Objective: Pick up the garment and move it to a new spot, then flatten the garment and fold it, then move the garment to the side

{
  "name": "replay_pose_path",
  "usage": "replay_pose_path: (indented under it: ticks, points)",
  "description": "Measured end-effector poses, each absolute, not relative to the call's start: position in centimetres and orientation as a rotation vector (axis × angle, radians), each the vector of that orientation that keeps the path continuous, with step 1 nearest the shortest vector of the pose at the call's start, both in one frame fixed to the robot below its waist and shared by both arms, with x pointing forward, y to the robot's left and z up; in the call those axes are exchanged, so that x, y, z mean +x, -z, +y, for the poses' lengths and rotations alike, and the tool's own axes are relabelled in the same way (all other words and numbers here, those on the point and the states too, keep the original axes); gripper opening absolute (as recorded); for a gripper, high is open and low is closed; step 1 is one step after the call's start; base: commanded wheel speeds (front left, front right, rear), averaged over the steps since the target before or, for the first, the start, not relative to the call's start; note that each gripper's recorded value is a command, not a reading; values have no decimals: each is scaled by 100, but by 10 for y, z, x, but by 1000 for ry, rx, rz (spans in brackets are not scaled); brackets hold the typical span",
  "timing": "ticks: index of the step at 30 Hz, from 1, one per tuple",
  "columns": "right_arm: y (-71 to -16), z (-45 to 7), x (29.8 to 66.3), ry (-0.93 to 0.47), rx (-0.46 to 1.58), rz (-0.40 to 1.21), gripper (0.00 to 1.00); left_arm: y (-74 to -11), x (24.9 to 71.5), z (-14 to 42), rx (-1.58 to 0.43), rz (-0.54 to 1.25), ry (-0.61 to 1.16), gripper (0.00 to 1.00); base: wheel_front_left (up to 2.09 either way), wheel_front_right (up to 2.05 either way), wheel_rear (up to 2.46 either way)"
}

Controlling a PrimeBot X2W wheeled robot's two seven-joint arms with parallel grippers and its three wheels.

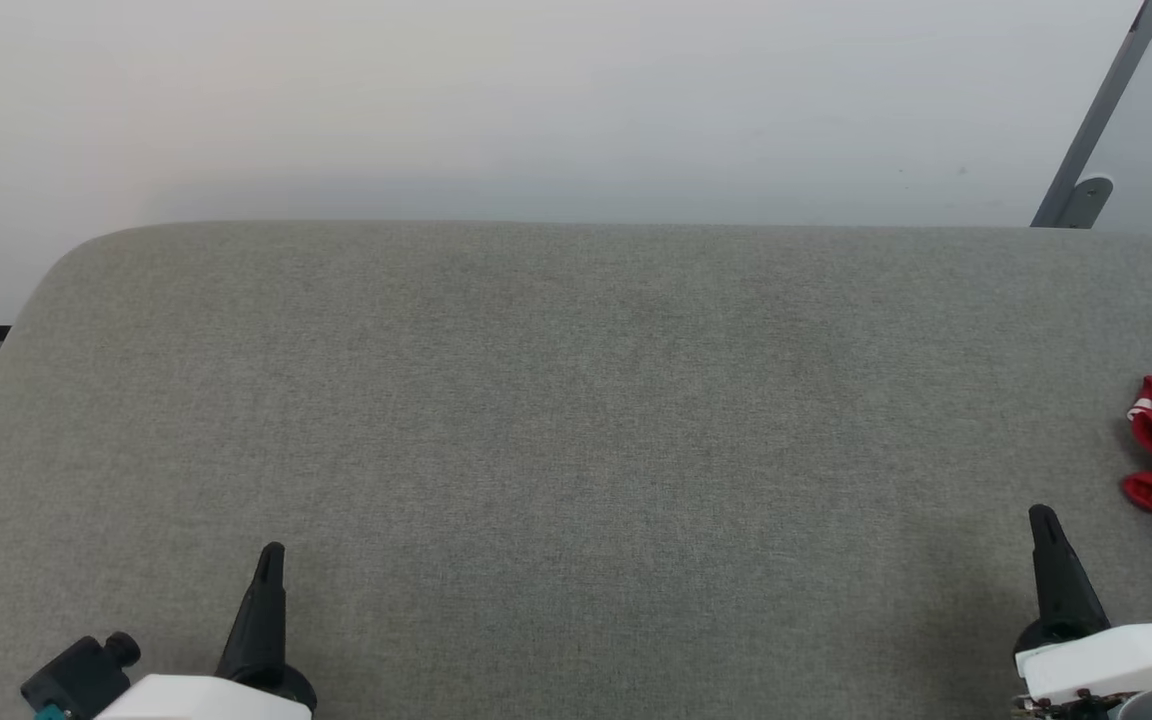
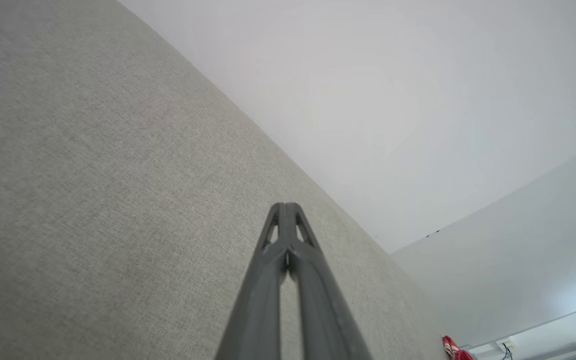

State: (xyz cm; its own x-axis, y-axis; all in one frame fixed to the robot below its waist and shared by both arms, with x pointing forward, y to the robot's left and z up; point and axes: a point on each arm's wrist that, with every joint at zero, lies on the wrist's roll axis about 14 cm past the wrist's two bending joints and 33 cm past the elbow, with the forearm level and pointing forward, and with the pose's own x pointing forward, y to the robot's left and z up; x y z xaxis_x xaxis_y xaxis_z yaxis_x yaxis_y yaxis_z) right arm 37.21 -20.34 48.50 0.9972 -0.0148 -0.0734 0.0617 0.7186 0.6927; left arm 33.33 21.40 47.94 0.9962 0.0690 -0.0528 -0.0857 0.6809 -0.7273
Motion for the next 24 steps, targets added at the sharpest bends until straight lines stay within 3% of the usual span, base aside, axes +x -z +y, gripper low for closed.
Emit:
replay_pose_path:
  ticks: [24]
  points:
    - [-489, -200, 378, 42, 1050, 59, 0, -486, 352, 213, -1081, 17, -87, 0, 0, 0, 0]
